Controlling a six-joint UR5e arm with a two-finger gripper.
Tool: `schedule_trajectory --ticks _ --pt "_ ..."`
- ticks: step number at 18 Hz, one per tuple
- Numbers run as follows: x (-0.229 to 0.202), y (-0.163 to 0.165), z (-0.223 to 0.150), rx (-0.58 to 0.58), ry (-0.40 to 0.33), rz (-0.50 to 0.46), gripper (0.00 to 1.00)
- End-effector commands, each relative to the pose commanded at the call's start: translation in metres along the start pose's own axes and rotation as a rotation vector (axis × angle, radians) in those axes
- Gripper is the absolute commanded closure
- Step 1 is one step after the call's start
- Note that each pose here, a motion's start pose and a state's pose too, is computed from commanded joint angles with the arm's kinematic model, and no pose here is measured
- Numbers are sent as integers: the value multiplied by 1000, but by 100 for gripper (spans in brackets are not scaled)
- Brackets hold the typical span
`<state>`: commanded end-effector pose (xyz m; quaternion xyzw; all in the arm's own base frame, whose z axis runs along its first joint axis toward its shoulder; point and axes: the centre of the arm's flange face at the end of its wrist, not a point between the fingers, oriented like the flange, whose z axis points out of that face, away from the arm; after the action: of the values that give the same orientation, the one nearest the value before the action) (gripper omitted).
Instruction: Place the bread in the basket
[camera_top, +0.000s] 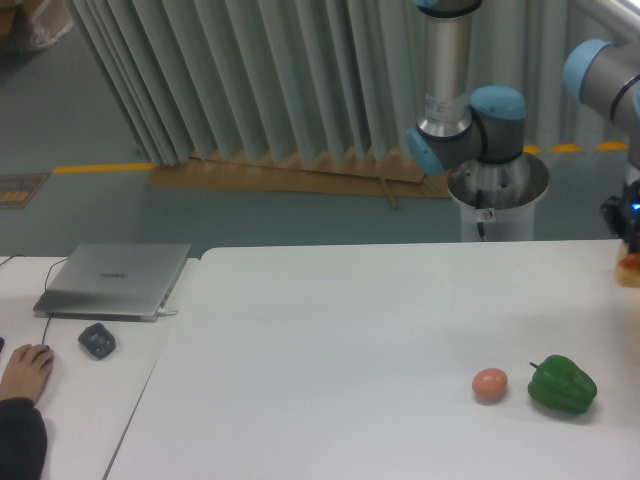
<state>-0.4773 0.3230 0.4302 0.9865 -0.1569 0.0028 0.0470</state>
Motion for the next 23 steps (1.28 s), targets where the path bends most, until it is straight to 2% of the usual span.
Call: schedule_trajectory --ticks 2,5,8,19,21,22,23 --pt "-7 13 -6 -1 -19 101 70" --pt "-11 20 -4 -2 -18 178 69" --pt "-21 41 2 -4 -30 285 68" --pt "-44 108 21 4 -30 437 68" --pt "-43 107 24 9 -27 439 68" --pt "-43 106 24 10 -28 439 64" --pt "-44 105 26 27 -29 438 32"
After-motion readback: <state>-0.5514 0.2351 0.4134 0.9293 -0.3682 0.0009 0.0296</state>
